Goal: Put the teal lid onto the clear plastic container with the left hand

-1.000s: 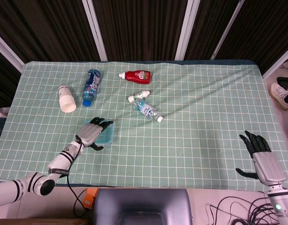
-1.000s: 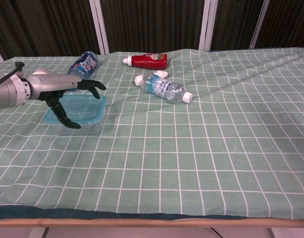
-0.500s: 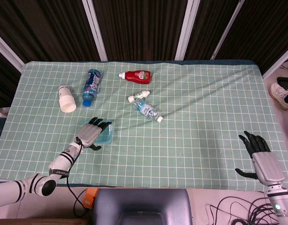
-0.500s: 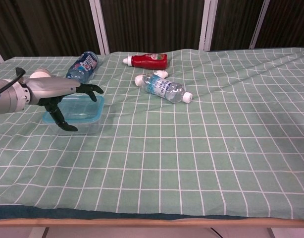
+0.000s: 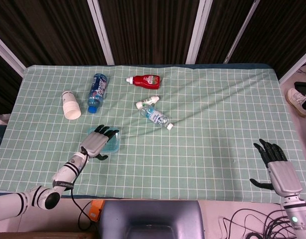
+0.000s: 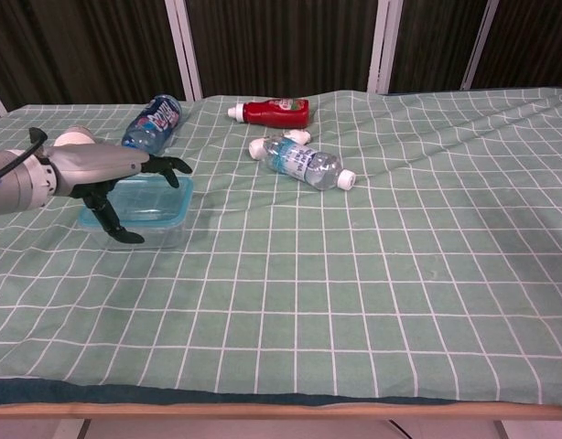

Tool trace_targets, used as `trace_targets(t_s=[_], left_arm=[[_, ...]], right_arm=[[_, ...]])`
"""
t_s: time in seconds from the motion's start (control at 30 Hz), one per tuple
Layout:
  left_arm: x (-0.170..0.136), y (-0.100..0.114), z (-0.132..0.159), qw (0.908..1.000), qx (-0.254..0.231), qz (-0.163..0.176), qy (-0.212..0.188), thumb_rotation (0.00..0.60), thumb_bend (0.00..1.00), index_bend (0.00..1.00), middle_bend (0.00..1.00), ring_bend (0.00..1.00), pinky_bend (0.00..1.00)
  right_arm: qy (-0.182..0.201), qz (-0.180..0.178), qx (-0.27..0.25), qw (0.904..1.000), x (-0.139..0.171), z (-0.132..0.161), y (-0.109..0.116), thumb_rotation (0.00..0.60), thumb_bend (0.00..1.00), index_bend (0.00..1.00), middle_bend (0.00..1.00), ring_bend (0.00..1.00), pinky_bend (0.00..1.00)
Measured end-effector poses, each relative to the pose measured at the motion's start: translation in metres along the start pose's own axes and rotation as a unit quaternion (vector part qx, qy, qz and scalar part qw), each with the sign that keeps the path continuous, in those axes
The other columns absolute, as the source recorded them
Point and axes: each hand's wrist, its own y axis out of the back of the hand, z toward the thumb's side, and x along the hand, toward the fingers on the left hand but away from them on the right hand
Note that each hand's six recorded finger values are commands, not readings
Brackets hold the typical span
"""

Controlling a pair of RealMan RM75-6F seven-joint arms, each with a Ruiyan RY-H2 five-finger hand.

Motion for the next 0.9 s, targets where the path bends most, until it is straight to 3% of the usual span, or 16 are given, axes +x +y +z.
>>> trace_targets(t_s=[0.37,0.67,0.9], left_arm=[[-0.024,0.026,-0.004,0.9988,0.002,0.048,-0.007,0.6,0.21,0.0,0.19,0.06,0.0],[-0.036,0.015,-0.029,0.9992,0.003,0.03,0.028,0.6,0.21,0.0,0.23,0.11,0.0],[-0.032,0.005,-0.033,0.9993,0.003,0.022,0.032,0.6,0.21,0.0,0.22,0.09,0.0]], right_arm=[[0.002,0.001,0.003,1.0,0.0,0.001,-0.001,0.6,0.19,0.0,0.0,0.0,0.01],[0.002,0.001,0.003,1.0,0.0,0.002,-0.001,0.6,0.19,0.0,0.0,0.0,0.01],[0.003,0.003,0.004,1.0,0.0,0.003,-0.003,0.6,0.19,0.0,0.0,0.0,0.01]])
